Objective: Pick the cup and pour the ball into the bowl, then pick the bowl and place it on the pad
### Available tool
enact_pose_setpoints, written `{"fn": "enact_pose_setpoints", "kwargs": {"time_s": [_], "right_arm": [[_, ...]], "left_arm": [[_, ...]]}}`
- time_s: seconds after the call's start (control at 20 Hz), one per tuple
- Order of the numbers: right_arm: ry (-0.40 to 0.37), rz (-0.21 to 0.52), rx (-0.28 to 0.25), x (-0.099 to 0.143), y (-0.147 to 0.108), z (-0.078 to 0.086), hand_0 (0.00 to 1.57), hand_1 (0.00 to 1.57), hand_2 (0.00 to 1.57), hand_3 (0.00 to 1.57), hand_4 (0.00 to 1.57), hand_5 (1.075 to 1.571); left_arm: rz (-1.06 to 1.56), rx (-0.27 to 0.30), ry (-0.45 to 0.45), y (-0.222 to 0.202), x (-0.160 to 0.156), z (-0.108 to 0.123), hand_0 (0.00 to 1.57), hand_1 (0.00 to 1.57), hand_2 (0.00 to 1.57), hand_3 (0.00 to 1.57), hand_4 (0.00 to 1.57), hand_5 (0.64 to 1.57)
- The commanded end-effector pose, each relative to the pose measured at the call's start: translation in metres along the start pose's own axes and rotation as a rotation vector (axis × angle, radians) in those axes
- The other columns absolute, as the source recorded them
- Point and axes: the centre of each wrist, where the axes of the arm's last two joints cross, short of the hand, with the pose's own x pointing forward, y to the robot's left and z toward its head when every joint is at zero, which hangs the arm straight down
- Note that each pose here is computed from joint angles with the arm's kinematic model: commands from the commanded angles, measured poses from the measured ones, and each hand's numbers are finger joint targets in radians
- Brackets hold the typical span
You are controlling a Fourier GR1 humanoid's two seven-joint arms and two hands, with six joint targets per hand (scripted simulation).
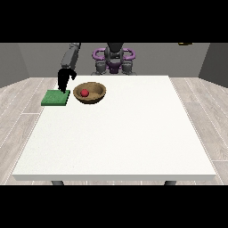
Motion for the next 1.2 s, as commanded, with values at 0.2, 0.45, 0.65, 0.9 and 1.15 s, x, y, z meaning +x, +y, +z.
{"fn": "enact_pose_setpoints", "kwargs": {"time_s": [0.2, 0.45, 0.65, 0.9, 1.15], "right_arm": [[-0.047, -0.039, 0.029, -0.020, 0.014, -0.017, 0.00, 0.00, 0.00, 0.00, 0.60, 1.557], [-0.023, -0.011, 0.070, -0.030, 0.031, -0.023, 0.00, 0.00, 0.00, 0.00, 0.55, 1.558], [-0.057, -0.028, 0.026, -0.035, 0.000, -0.019, 0.00, 0.00, 0.00, 0.00, 0.51, 1.552], [-0.127, -0.018, 0.032, -0.034, 0.013, -0.021, 0.00, 0.00, 0.00, 0.00, 0.45, 1.544], [-0.092, -0.049, 0.041, -0.046, 0.044, -0.019, 0.00, 0.00, 0.00, 0.00, 0.44, 1.547]], "left_arm": [[0.040, 0.007, -0.066, 0.052, 0.019, 0.019, 0.00, 0.00, 0.00, 0.00, 1.00, 1.544], [0.018, 0.057, -0.047, 0.078, 0.019, 0.035, 0.00, 0.00, 0.00, 0.00, 1.01, 1.535], [0.016, 0.022, -0.089, 0.081, 0.049, 0.037, 0.00, 0.00, 0.00, 0.00, 1.02, 1.533], [-0.009, 0.025, -0.148, 0.099, 0.045, 0.047, 0.00, 0.00, 0.00, 0.00, 1.01, 1.542], [0.016, 0.021, -0.156, 0.101, 0.064, 0.042, 0.00, 0.00, 0.00, 0.00, 1.02, 1.536]]}}
